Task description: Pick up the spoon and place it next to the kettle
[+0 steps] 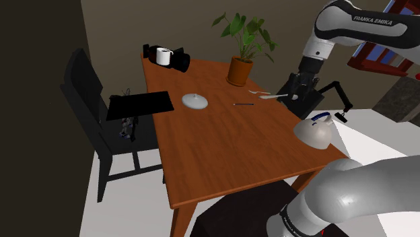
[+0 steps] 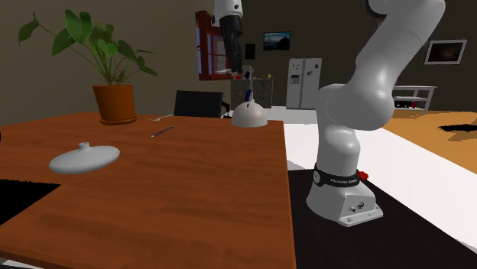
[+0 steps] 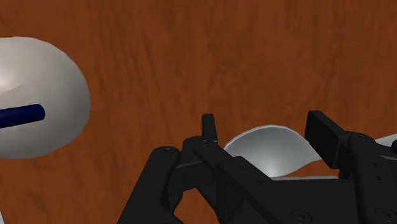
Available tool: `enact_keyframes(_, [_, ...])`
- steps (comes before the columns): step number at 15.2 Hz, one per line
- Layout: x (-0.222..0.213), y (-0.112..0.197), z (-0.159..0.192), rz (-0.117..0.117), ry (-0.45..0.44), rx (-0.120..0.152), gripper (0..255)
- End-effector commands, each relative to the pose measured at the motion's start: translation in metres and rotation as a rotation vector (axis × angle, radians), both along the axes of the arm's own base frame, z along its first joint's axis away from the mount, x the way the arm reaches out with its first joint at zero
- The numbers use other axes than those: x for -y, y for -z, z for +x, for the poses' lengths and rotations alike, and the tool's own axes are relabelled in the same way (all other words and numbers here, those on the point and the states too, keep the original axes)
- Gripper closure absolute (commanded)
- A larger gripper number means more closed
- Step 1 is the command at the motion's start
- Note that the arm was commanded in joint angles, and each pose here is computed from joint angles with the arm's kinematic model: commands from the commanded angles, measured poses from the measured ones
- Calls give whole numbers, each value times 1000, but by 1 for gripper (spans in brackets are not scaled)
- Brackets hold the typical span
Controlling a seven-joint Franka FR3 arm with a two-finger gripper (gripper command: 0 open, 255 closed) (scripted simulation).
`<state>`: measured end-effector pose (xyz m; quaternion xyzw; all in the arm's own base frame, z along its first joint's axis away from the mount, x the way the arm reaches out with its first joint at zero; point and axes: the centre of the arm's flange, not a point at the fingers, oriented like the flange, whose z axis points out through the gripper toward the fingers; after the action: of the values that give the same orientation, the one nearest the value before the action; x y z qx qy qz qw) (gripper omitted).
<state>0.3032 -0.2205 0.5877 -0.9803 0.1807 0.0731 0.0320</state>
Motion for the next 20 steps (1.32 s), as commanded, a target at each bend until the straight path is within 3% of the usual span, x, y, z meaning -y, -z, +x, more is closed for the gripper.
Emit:
enact_keyframes(1, [24, 3, -7, 0, -2, -1, 255])
enact_keyframes(7, [103, 3, -28, 0, -2, -1, 255])
enact_keyframes(20, [103, 71, -28, 0, -2, -1, 255])
